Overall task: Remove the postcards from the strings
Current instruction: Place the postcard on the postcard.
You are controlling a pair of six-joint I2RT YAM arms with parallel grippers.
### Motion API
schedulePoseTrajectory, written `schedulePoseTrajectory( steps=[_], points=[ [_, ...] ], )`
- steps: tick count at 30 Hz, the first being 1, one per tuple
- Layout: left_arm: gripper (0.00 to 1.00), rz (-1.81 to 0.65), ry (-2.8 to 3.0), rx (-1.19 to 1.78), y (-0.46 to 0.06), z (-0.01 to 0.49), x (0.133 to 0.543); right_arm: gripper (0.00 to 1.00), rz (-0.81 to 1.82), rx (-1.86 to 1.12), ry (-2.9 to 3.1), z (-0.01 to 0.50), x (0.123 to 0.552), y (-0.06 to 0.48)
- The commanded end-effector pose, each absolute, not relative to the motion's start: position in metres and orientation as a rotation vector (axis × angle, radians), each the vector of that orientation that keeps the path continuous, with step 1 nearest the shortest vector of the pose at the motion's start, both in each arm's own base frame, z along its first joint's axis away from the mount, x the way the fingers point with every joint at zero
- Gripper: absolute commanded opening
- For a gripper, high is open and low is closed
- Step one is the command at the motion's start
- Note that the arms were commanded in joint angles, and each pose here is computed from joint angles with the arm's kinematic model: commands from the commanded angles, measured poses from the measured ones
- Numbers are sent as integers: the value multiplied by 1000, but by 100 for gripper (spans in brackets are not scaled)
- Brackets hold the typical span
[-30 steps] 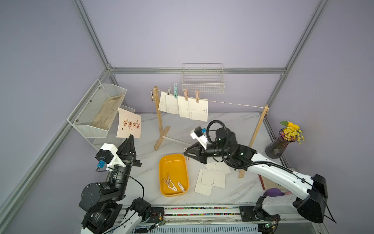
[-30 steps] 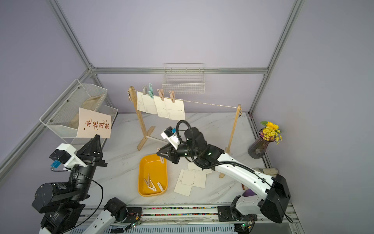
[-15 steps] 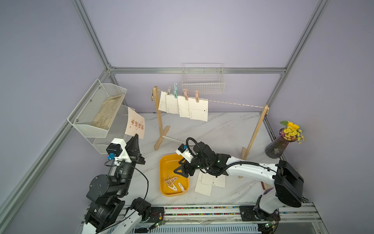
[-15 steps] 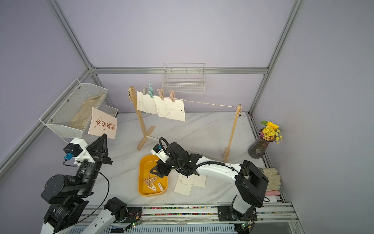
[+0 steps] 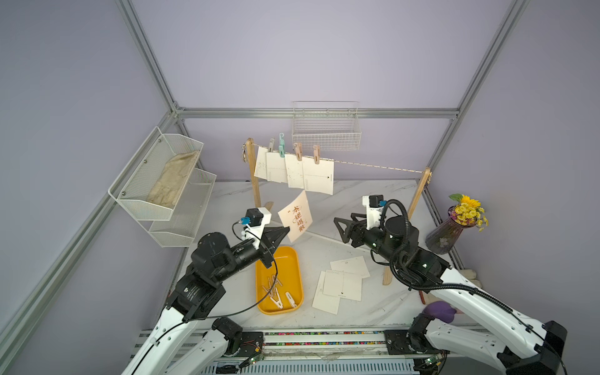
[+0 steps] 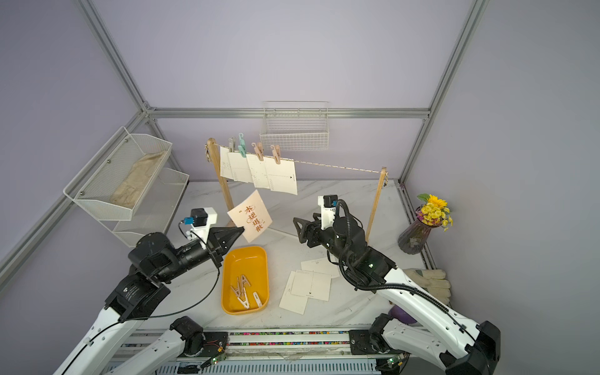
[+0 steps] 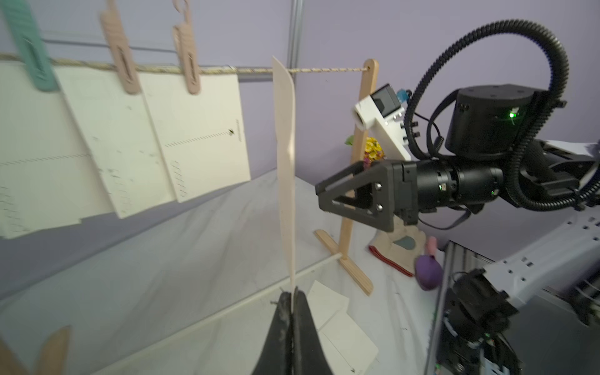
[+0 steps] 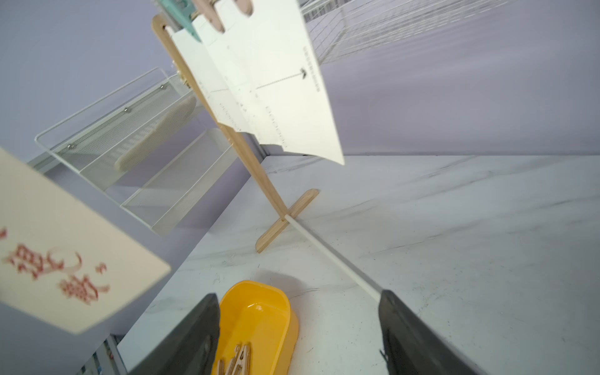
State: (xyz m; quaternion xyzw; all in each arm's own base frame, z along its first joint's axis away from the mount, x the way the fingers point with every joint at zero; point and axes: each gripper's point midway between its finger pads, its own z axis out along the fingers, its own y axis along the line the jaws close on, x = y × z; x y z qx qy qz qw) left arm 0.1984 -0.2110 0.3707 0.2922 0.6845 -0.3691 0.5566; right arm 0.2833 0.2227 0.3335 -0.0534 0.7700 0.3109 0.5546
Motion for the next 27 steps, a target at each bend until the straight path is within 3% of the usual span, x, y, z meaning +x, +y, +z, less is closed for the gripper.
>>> schedulePoseTrajectory(
  steps=[1, 13, 27],
  points=[
    [0, -1089, 1722, 796, -245, 339, 166, 78, 559, 55, 1905, 309, 290, 185],
    [0, -1191, 2391, 923, -321, 186, 119, 78, 463, 213, 1855, 317, 278, 141],
    [0, -1153, 2533, 1068, -393, 119, 110, 78, 501, 216, 1814, 332, 268, 134]
  ],
)
